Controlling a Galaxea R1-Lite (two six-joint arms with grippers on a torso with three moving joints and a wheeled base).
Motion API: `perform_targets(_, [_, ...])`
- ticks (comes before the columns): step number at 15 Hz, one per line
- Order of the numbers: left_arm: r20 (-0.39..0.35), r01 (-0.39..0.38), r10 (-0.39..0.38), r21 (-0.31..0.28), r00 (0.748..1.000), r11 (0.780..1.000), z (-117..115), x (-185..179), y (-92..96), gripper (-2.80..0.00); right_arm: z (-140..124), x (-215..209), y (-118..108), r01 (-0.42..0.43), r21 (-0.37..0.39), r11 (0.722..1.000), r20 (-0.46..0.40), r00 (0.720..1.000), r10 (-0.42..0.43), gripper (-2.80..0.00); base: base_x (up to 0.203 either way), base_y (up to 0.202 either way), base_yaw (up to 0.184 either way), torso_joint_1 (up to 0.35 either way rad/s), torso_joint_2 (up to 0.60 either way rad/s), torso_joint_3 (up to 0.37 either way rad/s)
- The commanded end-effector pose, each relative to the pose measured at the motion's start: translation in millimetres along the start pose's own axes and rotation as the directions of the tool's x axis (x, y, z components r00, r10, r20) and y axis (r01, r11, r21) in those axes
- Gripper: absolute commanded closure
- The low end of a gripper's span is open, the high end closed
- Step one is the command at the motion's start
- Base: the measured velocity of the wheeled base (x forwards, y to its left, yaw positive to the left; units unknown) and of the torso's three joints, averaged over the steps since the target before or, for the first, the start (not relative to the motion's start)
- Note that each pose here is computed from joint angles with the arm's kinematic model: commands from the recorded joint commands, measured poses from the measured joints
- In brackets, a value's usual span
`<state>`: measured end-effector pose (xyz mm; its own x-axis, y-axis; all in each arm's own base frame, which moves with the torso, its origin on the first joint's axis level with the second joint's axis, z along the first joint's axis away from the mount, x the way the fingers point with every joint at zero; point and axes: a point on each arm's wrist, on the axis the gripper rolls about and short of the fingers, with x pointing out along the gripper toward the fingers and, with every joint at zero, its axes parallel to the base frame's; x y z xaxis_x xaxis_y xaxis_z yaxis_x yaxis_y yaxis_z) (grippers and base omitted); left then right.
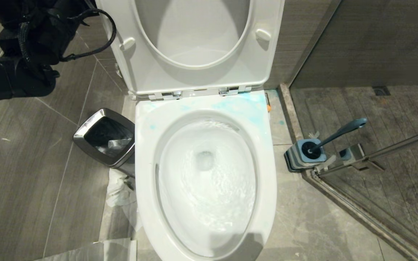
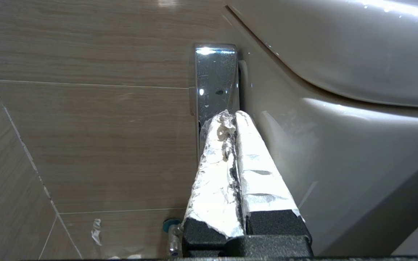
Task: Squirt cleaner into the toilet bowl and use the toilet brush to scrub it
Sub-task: Flush the toilet
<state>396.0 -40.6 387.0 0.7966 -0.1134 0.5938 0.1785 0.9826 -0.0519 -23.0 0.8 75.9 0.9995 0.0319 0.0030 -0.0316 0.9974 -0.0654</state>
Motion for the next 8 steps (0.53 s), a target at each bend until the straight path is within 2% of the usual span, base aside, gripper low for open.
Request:
perform_targets(1, [0.086,0.001,-0.001,0.007,0.996,1.000,42,-7,-2.8,0.00,0,0,0,0.000,-0.001,1.000,0.000,1.000,0.000,0.00,0.000,0.000,0.000,0.000,0.00,0.000])
perform_targets(5, [0.197,-0.003,-0.003,0.033,0.980,0.999,116,-29,-6.8,0.00,0,0,0,0.000,-0.001,1.000,-0.001,1.000,0.000,0.00,0.000,0.000,0.000,0.000,0.00,0.000])
perform_targets(8, [0.244,-0.025,0.010,0.056,0.970,0.998,150,-43,-2.0,0.00,0,0,0,0.000,-0.001,1.000,0.000,1.000,0.000,0.00,0.000,0.000,0.000,0.000,0.00,0.000])
